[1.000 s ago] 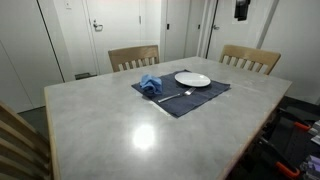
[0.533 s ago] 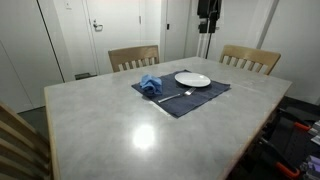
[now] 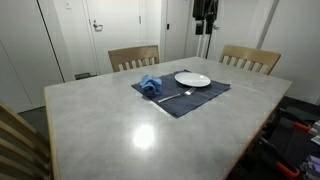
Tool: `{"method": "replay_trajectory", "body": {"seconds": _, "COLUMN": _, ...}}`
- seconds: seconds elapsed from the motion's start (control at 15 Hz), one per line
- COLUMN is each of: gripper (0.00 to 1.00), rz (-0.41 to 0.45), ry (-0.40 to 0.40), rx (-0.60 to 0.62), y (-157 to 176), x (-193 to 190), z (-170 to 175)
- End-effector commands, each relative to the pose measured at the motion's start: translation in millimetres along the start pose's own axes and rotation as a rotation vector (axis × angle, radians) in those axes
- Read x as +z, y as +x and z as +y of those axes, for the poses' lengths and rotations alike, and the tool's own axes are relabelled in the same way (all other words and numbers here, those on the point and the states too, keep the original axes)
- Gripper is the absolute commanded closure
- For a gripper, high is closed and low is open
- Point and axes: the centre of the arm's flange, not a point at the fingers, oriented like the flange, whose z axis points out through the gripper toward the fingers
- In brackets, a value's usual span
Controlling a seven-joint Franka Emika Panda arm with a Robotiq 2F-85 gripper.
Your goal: Pick up the blue towel from the table, wipe the white plate with it and put the towel back on the table.
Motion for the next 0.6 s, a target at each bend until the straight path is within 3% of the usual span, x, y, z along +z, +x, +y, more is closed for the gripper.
{"method": "replay_trajectory", "body": {"seconds": 0.0, "gripper": 0.0, "rz": -0.045, "ry": -0.012, "rx": 0.068, "y": 16, "x": 6, "z": -1}}
{"method": "replay_trajectory", "body": {"seconds": 0.53, "gripper": 0.0, "rz": -0.069, "ry": 0.105, "rx": 0.336, "y": 89, "x": 25, "z": -4}}
